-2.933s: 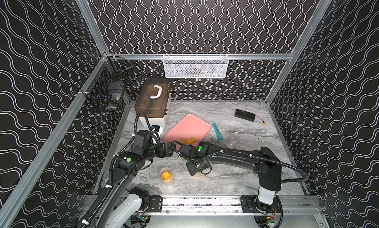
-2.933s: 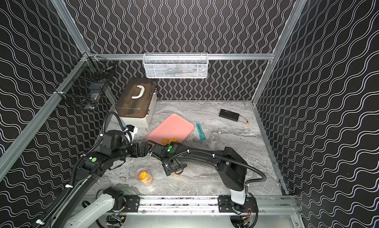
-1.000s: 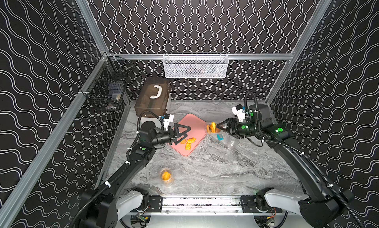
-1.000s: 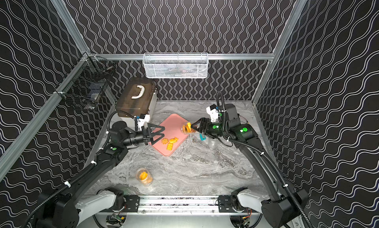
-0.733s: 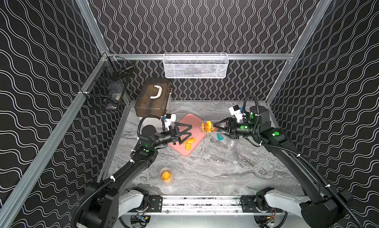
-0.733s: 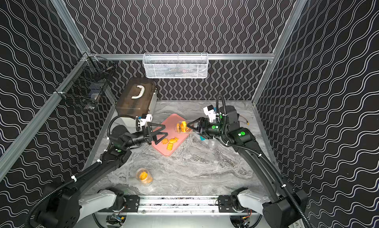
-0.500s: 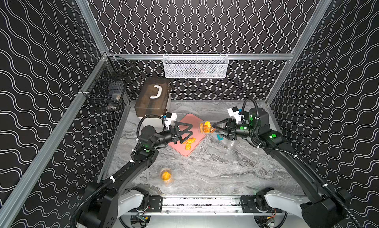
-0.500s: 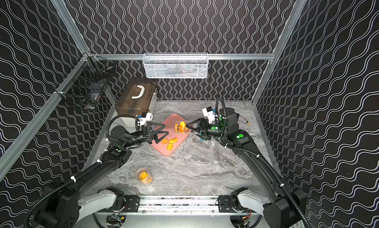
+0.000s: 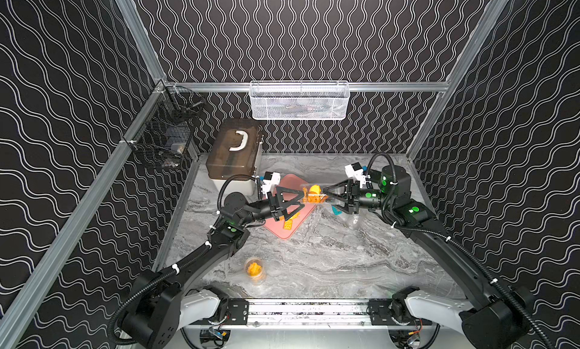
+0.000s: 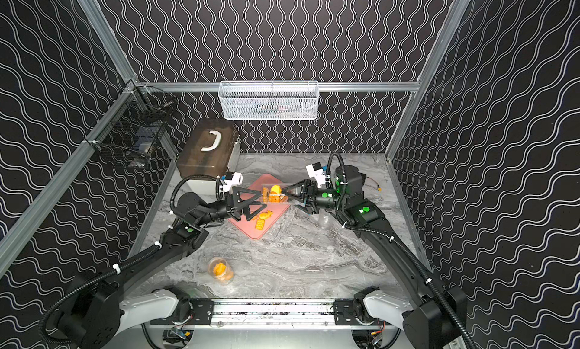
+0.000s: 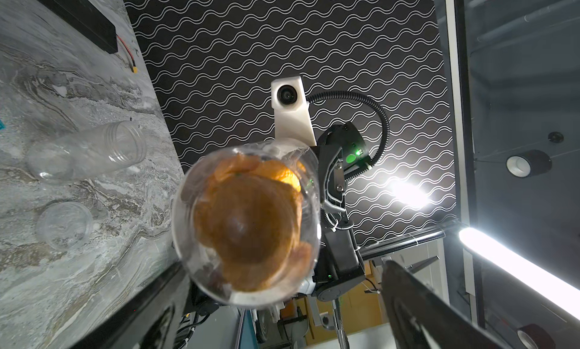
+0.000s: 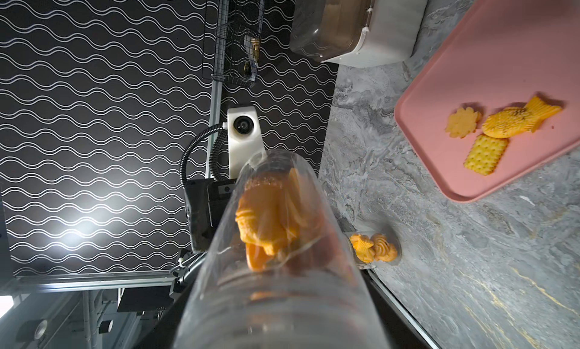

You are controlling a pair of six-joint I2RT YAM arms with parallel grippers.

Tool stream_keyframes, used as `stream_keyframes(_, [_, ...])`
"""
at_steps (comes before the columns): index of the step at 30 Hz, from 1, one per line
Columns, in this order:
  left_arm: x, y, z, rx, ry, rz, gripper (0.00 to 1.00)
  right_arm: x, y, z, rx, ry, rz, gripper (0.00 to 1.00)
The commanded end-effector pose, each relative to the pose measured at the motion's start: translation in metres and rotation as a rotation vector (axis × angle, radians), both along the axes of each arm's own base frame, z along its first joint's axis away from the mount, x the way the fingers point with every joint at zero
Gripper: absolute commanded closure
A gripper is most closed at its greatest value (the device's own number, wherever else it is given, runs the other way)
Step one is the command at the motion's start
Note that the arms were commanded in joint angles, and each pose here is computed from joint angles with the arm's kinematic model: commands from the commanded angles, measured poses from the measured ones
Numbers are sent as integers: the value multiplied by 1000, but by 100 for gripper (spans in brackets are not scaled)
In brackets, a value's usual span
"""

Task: Pour the cookies out of the jar
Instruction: Pick up the jar from the center of the board.

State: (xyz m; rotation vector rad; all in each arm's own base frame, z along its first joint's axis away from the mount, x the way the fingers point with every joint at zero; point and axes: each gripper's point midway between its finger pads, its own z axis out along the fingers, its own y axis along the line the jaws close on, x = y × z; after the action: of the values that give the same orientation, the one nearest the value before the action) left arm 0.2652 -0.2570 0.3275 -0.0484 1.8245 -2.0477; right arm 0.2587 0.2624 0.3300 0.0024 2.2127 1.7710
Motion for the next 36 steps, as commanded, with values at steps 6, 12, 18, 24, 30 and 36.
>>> stream_keyframes(6, [-7,-15,17,-54,-54,-55,1,-4,8,6,36,-31,45,36])
stream_keyframes(12, [-14,-20,17,-29,-66,-79,1,-8,8,0,24,-19,62,36])
stream_keyframes(18, [-17,-22,21,-25,-77,-103,2,-14,7,-2,19,-12,80,36])
stream_keyframes(24, [-18,-24,19,-29,-69,-126,3,-20,6,-4,12,-8,101,36])
stream_keyframes(30, [-19,-26,22,-20,-72,-143,6,-24,5,-12,-23,5,113,36])
stream_keyframes(36, [-22,-26,17,11,-71,-154,11,-23,4,-17,-43,7,108,36])
